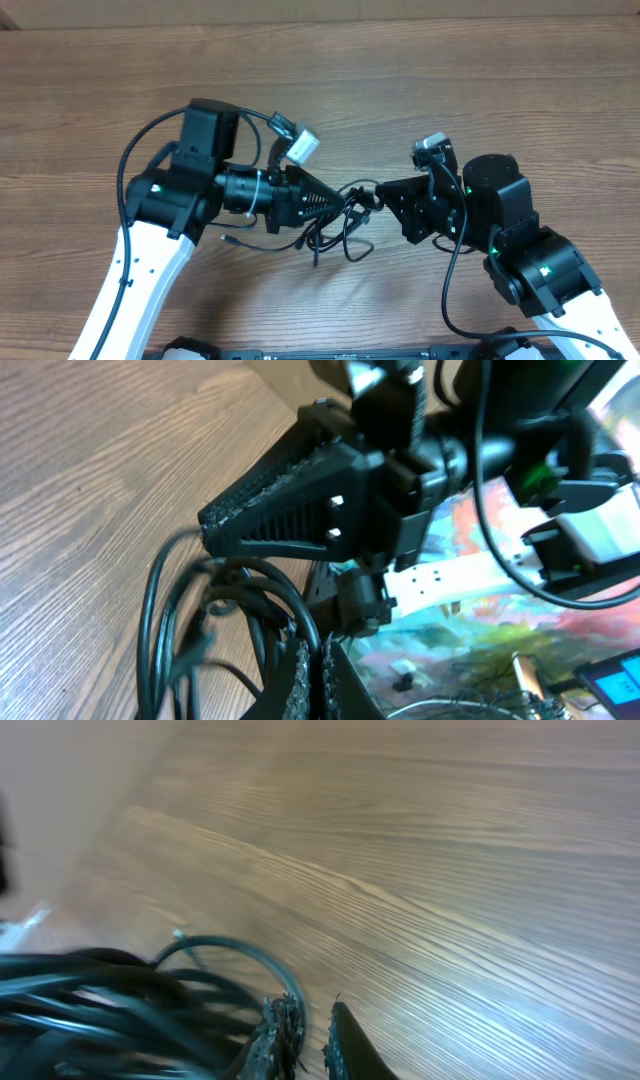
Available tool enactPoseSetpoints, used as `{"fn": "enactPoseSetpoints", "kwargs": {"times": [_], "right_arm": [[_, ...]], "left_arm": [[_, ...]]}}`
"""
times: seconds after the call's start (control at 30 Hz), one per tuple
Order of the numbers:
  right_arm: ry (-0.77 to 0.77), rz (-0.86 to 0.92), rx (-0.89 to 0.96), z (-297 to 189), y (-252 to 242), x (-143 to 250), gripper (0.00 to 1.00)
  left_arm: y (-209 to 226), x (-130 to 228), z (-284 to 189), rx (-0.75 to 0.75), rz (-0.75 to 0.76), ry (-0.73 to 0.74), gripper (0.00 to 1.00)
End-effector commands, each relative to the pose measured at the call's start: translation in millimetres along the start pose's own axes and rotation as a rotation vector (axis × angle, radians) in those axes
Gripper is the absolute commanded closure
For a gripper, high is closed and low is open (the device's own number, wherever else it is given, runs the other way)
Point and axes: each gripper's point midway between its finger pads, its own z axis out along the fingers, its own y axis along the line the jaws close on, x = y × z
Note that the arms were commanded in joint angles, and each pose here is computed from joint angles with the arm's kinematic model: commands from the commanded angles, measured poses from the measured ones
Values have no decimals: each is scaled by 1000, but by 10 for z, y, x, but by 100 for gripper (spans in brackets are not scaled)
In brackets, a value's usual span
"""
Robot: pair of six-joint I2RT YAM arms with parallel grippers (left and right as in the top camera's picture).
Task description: Untangle cables
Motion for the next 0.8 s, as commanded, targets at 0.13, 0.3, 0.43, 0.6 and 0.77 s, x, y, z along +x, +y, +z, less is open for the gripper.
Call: {"fn": "enactPoseSetpoints", "kwargs": {"times": [0.13,0.3,0.43,0.6,0.77], "right_arm": [[-19,68,314,-143,-533,14,90],[0,83,364,-180,-637,73,90],[-2,77,276,-132,-489,45,91],[-18,63,88,-72,-160,-46,46],[-43,37,-135,-85,238,-164,31]], "left_arm": [[-158,-184,-271,73,46,-94,96],[-107,-219,-355,59,36,-121,96],[-110,-220,-356,60,37,-121,96],[-113,-220,-357,62,37,-121,96],[-168,-224,-362,94,41,-124,96]]}}
